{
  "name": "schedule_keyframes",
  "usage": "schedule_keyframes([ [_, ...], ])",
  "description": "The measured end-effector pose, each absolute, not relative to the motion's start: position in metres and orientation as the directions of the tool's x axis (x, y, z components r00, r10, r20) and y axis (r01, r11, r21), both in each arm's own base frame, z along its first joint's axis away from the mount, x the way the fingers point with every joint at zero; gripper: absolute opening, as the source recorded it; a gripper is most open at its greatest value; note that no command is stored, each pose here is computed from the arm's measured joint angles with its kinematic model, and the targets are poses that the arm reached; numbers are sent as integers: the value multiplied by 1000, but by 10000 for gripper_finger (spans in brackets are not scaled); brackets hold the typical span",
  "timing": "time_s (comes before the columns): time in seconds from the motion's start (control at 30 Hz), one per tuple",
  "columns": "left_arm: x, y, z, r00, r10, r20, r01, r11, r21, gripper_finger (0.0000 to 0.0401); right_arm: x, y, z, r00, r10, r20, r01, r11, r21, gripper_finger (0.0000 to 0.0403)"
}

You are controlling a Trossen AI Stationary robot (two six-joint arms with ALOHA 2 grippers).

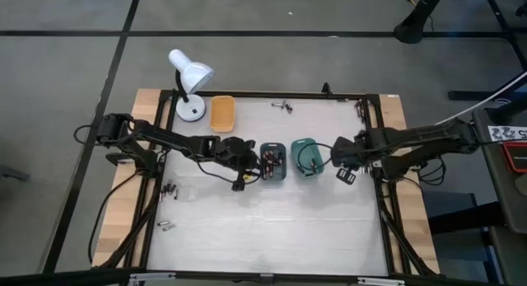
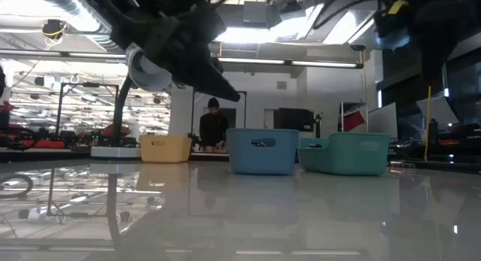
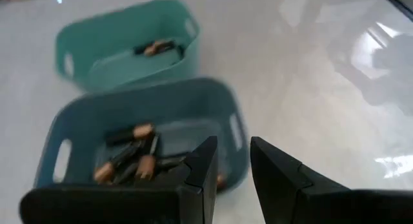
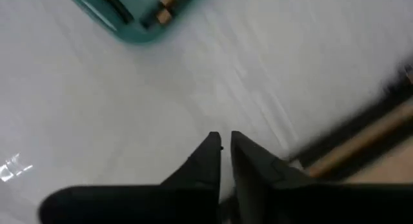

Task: Sort batteries
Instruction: Put the black battery into the blue bin

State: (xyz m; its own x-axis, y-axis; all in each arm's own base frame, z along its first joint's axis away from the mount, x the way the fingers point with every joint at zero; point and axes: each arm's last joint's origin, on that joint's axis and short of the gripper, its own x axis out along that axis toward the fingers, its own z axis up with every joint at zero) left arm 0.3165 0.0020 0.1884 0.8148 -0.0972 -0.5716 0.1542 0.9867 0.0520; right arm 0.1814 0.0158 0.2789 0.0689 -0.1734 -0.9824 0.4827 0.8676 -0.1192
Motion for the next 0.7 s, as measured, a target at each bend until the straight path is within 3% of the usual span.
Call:
schedule_keyframes([
  [0.13, 312, 13, 183, 767, -71, -637, 106, 994, 16, 81, 201, 7, 270, 204, -174, -963, 371, 924, -89, 80],
  [0.3, 302, 22, 191, 620, -54, -783, 42, 998, -35, 81, 212, 3, 269, 308, -250, -918, 281, 946, -164, 104],
  [0.53, 283, 26, 212, 510, -37, -860, -22, 998, -55, 82, 206, -2, 268, 334, -421, -844, 384, 878, -286, 107],
  [0.7, 271, 24, 217, 459, -44, -888, -49, 996, -75, 81, 207, -5, 255, 421, -529, -737, 458, 825, -331, 106],
])
